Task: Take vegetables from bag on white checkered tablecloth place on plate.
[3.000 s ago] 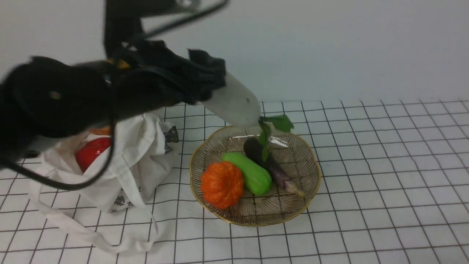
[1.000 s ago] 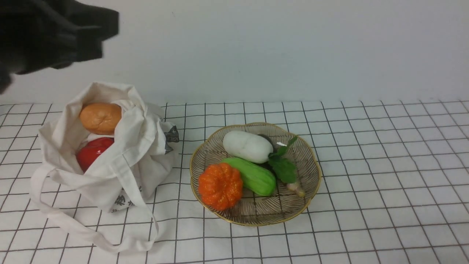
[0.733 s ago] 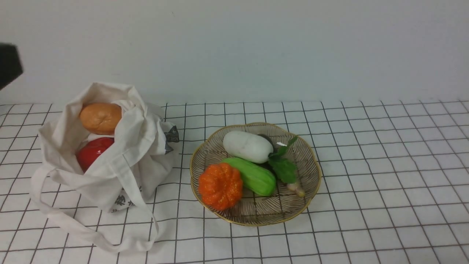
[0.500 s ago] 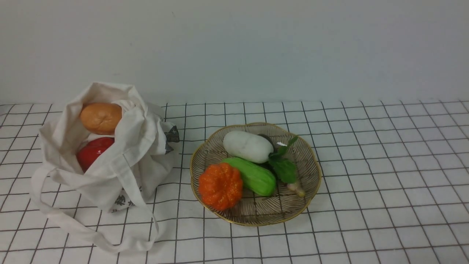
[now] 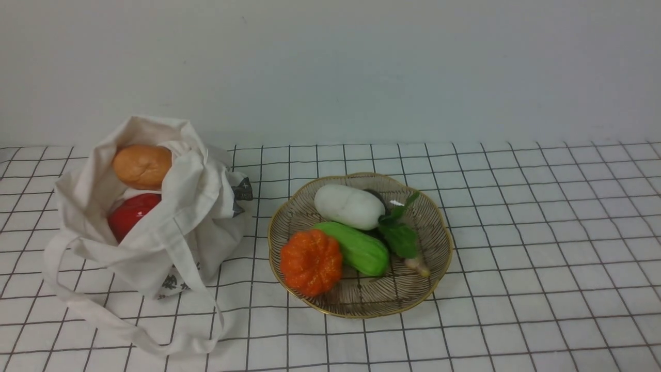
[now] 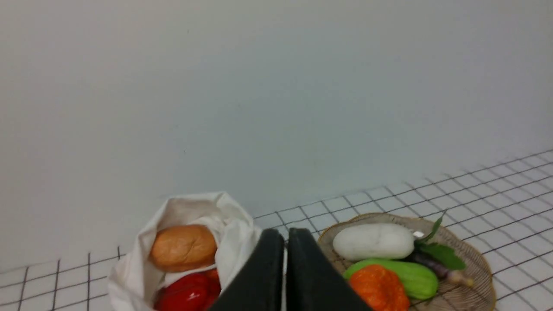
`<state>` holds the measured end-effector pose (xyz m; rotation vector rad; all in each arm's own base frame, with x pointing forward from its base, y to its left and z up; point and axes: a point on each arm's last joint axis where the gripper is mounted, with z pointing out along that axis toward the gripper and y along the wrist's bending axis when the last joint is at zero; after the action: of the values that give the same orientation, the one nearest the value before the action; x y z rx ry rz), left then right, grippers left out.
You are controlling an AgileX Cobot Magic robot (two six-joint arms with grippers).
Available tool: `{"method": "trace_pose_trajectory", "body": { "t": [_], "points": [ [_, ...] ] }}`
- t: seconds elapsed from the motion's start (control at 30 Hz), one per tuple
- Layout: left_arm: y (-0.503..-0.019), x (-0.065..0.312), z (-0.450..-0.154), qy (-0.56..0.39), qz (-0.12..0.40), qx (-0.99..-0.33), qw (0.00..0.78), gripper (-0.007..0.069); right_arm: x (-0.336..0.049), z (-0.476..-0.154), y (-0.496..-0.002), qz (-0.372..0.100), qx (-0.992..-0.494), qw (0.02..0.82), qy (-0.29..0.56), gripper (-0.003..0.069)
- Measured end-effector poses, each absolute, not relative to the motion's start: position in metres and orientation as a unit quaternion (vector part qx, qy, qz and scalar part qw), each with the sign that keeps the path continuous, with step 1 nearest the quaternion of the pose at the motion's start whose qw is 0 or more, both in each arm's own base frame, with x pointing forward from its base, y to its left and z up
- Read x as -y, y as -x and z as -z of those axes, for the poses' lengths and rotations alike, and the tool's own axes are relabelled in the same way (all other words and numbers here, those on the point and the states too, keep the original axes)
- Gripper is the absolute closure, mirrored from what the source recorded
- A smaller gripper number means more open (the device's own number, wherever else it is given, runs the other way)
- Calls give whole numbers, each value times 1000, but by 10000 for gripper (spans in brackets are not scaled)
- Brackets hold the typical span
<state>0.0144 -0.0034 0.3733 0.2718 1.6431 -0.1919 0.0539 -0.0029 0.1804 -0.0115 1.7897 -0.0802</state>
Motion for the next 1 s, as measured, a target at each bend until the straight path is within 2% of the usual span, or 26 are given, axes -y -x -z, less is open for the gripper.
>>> {"method": "trace_pose_trajectory", "body": {
  "t": [0.1,0.13,0.17,0.23,0.27,0.3,0.47,0.57,1.0],
  "points": [
    [-18,3,-351,-115,69,-735,664,633,3,-180,-54,35,-780,625,5,675],
    [-20,2,-330,-105,56,-737,665,633,3,-180,-54,35,-780,625,5,675],
    [-19,2,-328,-103,54,-736,667,633,3,-180,-54,35,-780,625,5,675],
    [-27,2,-285,-81,30,-748,658,633,3,-180,-54,35,-780,625,5,675],
    [-27,2,-282,-79,29,-747,659,633,3,-180,-54,35,-780,625,5,675],
    [-33,2,-260,-70,19,-758,649,633,3,-180,-54,35,-780,625,5,675],
    [-48,2,-198,-63,-1,-796,602,633,3,-180,-54,35,-780,625,5,675],
    [-51,3,-175,-66,-5,-812,579,633,3,-180,-54,35,-780,625,5,675],
    [-52,3,-170,-59,1,-807,587,633,3,-180,-54,35,-780,625,5,675]
  ]
}}
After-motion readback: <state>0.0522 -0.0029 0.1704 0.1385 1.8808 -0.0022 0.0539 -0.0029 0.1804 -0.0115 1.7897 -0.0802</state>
